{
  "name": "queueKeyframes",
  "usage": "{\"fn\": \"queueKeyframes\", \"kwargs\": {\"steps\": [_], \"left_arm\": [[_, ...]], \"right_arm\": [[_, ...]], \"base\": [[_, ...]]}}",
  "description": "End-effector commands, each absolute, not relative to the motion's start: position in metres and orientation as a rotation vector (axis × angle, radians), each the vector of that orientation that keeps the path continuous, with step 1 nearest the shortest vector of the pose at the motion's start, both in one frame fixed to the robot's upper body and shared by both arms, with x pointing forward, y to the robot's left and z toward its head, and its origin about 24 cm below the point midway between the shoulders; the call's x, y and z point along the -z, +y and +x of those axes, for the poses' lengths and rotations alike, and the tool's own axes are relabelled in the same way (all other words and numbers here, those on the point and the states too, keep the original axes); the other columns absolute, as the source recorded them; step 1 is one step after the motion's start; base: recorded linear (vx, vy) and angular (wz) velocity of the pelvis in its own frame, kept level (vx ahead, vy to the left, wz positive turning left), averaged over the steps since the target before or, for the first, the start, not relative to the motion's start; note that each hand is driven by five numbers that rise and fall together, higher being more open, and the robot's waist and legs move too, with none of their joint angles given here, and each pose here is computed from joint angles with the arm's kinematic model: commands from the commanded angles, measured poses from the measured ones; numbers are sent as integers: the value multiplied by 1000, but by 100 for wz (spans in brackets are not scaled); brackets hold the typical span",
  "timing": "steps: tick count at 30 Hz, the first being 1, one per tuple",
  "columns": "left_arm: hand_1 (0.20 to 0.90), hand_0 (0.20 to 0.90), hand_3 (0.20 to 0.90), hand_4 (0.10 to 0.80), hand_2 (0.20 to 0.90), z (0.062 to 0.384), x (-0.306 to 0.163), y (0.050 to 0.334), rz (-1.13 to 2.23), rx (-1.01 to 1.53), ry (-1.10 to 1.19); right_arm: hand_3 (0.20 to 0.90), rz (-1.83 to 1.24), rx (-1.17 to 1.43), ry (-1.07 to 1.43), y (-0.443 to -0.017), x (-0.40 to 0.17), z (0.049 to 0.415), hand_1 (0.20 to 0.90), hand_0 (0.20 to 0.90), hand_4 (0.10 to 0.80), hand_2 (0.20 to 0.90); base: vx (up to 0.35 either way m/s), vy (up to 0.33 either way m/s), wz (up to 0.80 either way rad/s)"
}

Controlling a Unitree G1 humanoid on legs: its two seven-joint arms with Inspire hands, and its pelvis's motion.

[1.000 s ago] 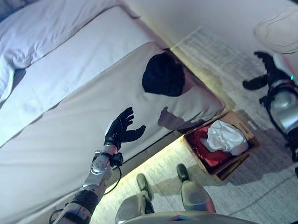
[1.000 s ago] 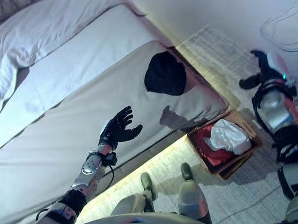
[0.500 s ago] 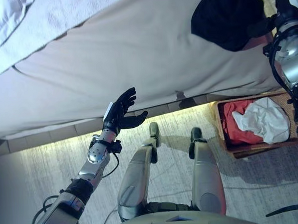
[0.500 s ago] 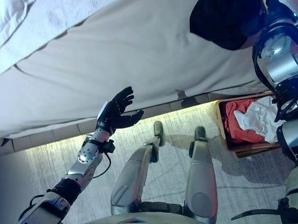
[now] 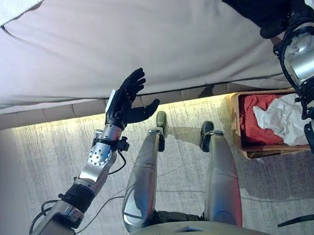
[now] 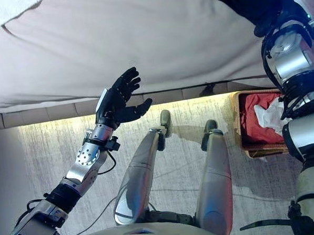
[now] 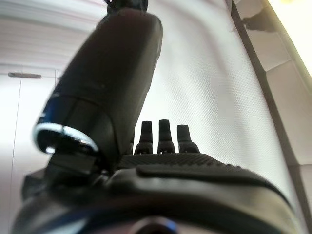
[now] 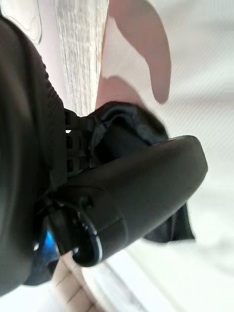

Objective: Pick up the clothes from the bed and place them into the basket

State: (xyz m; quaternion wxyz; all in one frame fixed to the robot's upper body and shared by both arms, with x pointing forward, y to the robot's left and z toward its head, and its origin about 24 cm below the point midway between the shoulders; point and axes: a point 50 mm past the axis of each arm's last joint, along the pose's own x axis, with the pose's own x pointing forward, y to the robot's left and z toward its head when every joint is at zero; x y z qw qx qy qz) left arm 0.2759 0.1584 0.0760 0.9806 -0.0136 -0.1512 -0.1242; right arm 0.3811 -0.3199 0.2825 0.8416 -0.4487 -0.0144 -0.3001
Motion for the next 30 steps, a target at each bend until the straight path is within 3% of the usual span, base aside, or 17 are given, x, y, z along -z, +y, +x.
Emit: {"fn": "queueKeyframes", "kwargs": {"steps": [1,2,3,30], "left_arm": [[900,900,900,800,900,266,-113,172,-81,232,-475],[900,900,900,800,900,265,-112,173,-81,234,-470],[900,900,900,800,900,264,-113,174,-79,236,-470],[900,900,900,800,900,262,-102,186,-65,256,-421]], "right_arm": [[757,-949,729,-169,-329,-349,365,778,778,657,778],[433,-950,735,-162,-332,-351,363,500,500,333,500],[200,-946,737,-162,-334,-352,363,300,300,100,300],[200,-929,731,-324,-344,-357,349,300,300,100,300]], "base": [[-11,-107,12],[-11,-75,12],[-15,-75,10],[-4,18,-3]]}}
